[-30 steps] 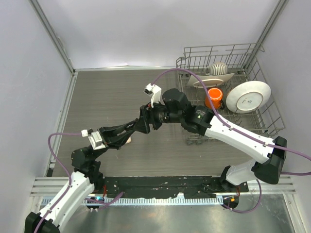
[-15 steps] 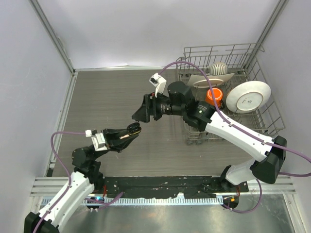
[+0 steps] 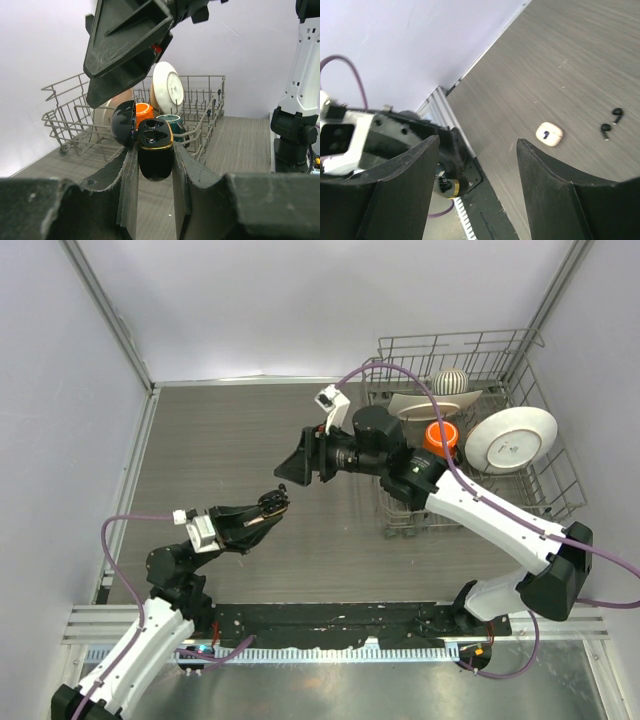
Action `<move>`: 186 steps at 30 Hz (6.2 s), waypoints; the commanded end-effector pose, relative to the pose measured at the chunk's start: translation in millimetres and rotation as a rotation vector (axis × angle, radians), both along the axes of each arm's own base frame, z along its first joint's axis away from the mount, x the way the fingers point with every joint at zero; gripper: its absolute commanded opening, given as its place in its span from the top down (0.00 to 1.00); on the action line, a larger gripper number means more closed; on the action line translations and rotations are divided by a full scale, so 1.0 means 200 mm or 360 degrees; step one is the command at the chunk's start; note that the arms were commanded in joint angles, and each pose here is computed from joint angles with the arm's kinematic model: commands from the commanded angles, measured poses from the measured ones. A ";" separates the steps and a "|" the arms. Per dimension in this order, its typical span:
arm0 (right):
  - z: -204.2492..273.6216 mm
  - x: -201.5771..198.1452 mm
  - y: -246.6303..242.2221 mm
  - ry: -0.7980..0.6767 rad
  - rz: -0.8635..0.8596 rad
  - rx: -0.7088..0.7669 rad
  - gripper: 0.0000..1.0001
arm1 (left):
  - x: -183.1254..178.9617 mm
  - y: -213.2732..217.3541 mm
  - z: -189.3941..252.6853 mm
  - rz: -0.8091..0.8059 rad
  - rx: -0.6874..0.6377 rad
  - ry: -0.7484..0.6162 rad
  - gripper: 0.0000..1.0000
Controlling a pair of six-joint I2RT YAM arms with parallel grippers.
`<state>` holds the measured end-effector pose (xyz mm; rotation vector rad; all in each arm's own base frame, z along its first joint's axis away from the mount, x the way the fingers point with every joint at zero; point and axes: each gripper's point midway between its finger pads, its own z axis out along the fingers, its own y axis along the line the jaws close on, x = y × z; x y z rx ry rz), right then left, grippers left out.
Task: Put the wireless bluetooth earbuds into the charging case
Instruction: Open the charging case, then pick up the earbud from the center of the board.
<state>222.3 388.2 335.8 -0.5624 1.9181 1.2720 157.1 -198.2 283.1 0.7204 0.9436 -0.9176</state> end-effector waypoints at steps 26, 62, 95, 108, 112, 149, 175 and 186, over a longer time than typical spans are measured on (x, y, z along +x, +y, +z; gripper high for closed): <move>-1.05 0.73 0.01 0.0151 -0.0376 -0.0951 0.30 | -0.12 0.13 0.28 0.0157 -0.0101 -0.0206 1.00; -1.51 0.76 0.23 0.0063 -0.0366 -0.1384 0.47 | -0.14 0.15 0.31 0.0196 -0.0085 -0.0209 1.00; -1.57 0.72 0.17 0.0158 -0.0475 -0.1474 0.78 | -0.14 0.16 0.30 0.0213 -0.0089 -0.0204 1.00; -1.45 0.64 -0.04 -0.0012 -0.0479 -0.1539 0.94 | -0.15 0.17 0.31 0.0220 -0.0094 -0.0209 1.00; -1.47 0.55 -0.13 -0.0001 -0.0413 -0.1578 0.91 | -0.15 0.17 0.31 0.0218 -0.0094 -0.0211 1.00; -1.47 0.52 -0.20 0.0315 -0.0842 -0.1492 0.65 | -0.17 0.19 0.33 0.0235 -0.0115 -0.0218 1.00; -0.84 0.53 -0.24 -0.0246 -0.0991 -0.0835 0.99 | -0.10 0.22 0.32 0.0331 -0.0129 -0.0154 1.00; 0.19 0.14 -0.30 -0.0887 -0.0967 -0.0061 0.99 | -0.03 0.19 0.26 0.0333 -0.0128 -0.0028 1.00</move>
